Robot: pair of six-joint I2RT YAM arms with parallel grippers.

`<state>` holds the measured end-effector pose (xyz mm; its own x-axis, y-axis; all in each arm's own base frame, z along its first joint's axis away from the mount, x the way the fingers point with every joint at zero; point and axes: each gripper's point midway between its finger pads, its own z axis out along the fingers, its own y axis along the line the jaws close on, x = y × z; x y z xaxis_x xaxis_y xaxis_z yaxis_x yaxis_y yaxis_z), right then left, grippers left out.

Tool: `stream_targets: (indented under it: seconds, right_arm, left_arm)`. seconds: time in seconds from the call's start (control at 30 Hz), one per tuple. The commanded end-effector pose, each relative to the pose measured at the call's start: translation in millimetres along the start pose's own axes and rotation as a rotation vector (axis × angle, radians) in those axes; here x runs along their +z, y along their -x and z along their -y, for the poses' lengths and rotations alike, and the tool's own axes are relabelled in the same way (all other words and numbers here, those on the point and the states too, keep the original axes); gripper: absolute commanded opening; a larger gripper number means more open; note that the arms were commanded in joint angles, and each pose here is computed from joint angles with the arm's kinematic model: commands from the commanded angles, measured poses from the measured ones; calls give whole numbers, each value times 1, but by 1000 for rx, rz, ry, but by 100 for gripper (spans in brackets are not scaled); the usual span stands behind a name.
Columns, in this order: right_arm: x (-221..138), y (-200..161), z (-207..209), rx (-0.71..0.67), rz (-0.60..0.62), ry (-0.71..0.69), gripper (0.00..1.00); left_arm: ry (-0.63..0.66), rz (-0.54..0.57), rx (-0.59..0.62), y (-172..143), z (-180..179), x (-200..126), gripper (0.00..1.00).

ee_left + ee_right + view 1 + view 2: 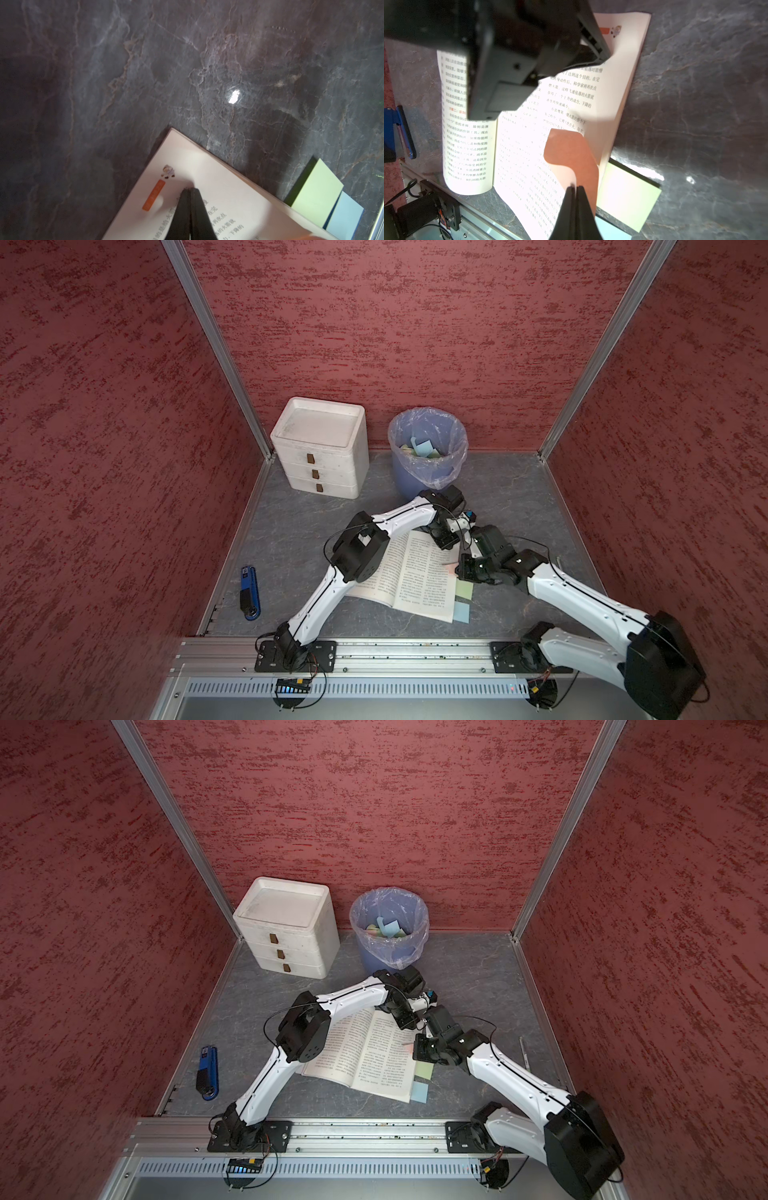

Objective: Peel off the used sticky note
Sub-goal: Tear off the note from the book, then place the note in the trash bin.

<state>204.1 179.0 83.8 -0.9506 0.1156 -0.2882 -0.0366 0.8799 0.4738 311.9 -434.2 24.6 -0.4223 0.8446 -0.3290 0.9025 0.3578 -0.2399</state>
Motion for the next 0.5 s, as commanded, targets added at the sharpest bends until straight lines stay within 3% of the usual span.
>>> stream_targets:
  seconds: [0.0,0.27,0.47]
  right_arm:
    - [-28,4,-23,-53,40,68,0]
    - [-84,9,-37,-60,126,109,0]
    - [-154,38,-63,-101,262,115,0]
  left_arm:
    - [12,-76,-27,-22,-15,21,5]
    - [-1,-48,-35,-19,-15,8,6]
    - [-65,34,-59,-12,1,-50,13]
